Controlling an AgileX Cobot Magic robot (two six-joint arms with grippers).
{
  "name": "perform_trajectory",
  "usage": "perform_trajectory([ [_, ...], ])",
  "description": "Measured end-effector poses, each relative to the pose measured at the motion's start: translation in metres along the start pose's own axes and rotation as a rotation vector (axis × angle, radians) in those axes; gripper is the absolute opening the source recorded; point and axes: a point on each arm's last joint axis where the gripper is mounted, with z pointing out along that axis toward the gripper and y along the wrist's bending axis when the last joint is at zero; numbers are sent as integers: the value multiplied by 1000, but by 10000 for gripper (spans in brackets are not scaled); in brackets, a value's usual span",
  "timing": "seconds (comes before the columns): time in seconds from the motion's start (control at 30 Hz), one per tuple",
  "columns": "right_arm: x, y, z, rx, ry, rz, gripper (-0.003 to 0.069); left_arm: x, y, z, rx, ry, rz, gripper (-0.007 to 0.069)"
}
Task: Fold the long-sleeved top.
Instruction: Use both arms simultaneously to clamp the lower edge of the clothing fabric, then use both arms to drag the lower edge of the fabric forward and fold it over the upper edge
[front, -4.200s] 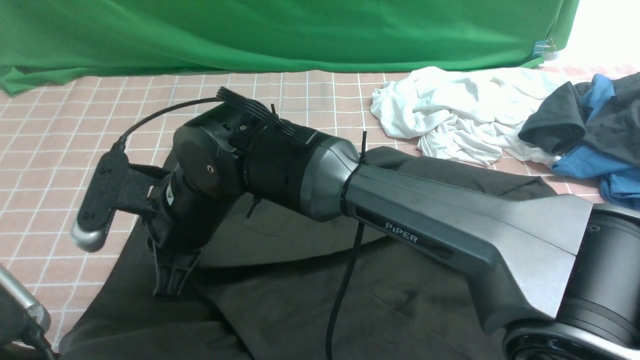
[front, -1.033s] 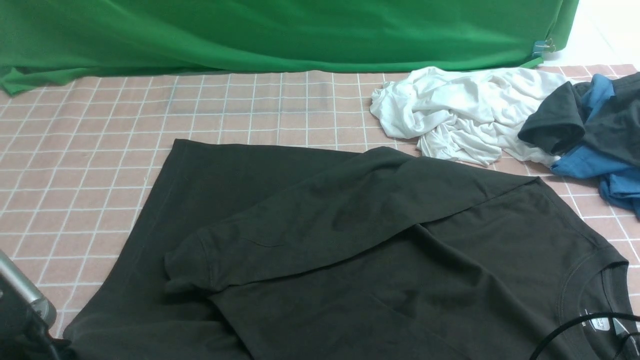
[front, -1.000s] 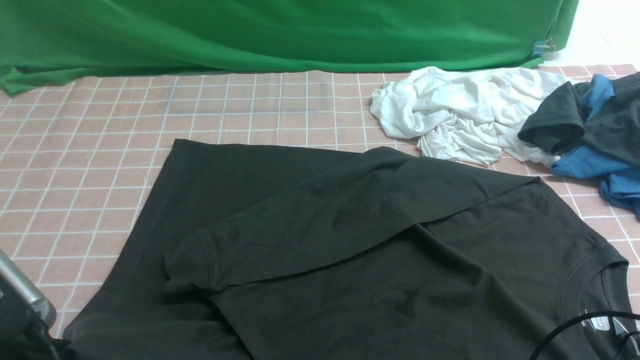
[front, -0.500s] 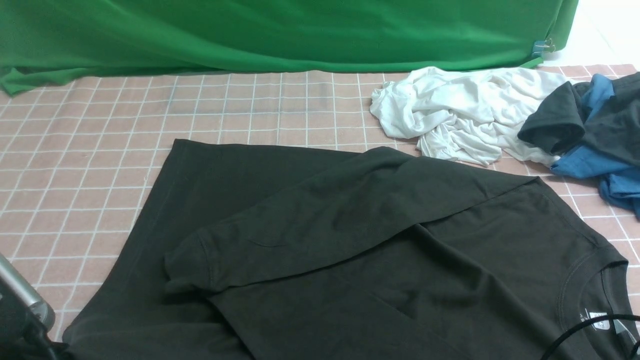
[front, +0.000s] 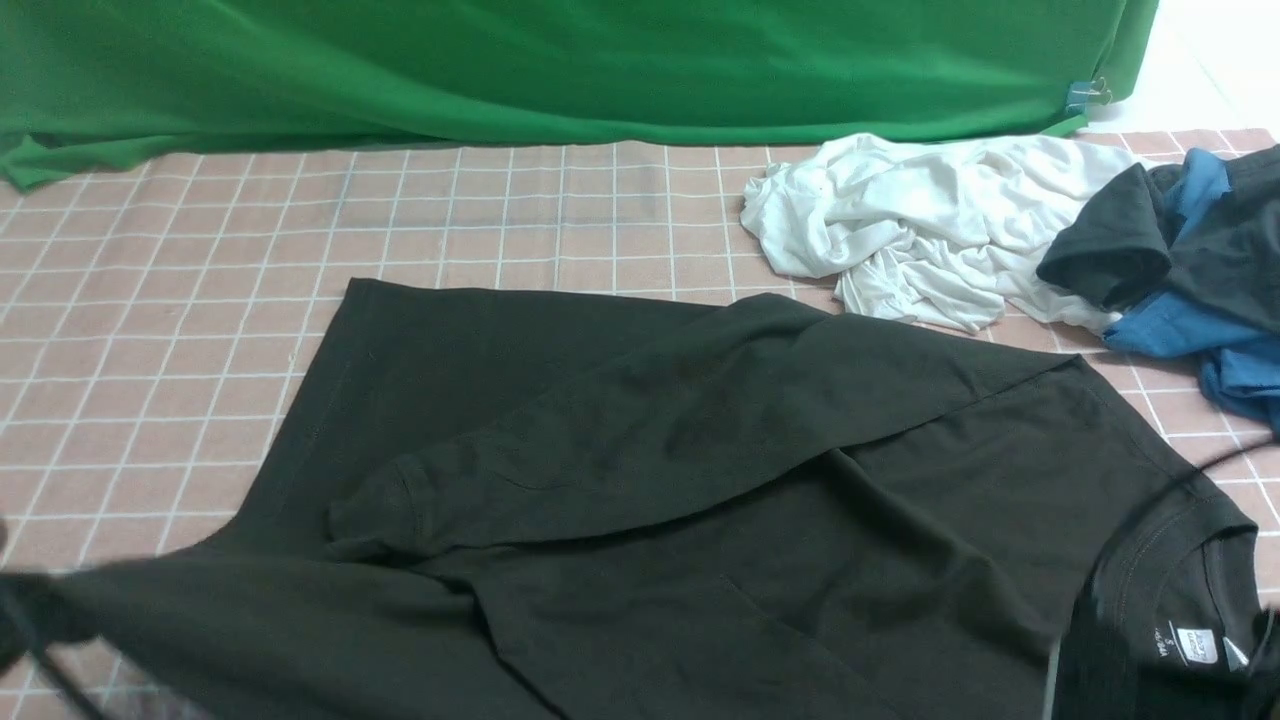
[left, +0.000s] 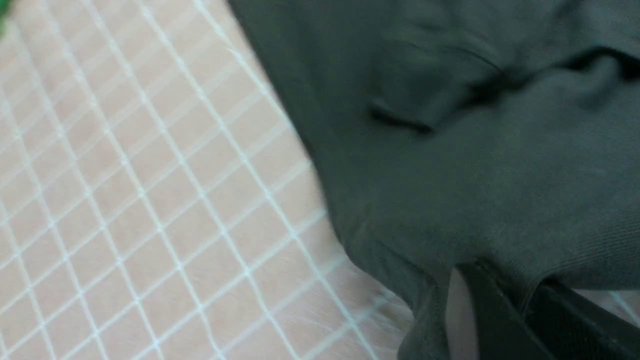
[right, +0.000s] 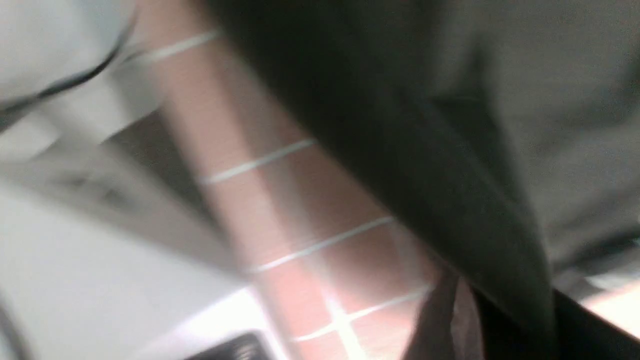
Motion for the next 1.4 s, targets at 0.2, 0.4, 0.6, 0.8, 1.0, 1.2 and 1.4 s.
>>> perform_trajectory([
  [0.2, -11, -55, 14, 15, -25, 277, 55, -27, 16, 50, 20, 12, -17, 37],
  [0.4, -13, -119, 39, 23, -75, 532, 55, -52, 32, 113, -2, -8, -7, 37],
  [0.6, -15, -169, 58, 23, -92, 682, 55, -76, 49, 168, 28, 83, 45, 37],
  [0.8, -24, -206, 68, 32, -141, 717, 55, -115, 76, 193, -17, 49, 83, 37],
  [1.0, -37, -233, 73, 46, -169, 722, 55, -133, 96, 222, -22, 81, 82, 37],
  [1.2, -39, -254, 83, 39, -172, 763, 55, -130, 115, 250, -32, 116, 46, 37],
  [1.4, -42, -257, 98, 18, -155, 734, 55, -119, 117, 278, -16, 138, 14, 37],
])
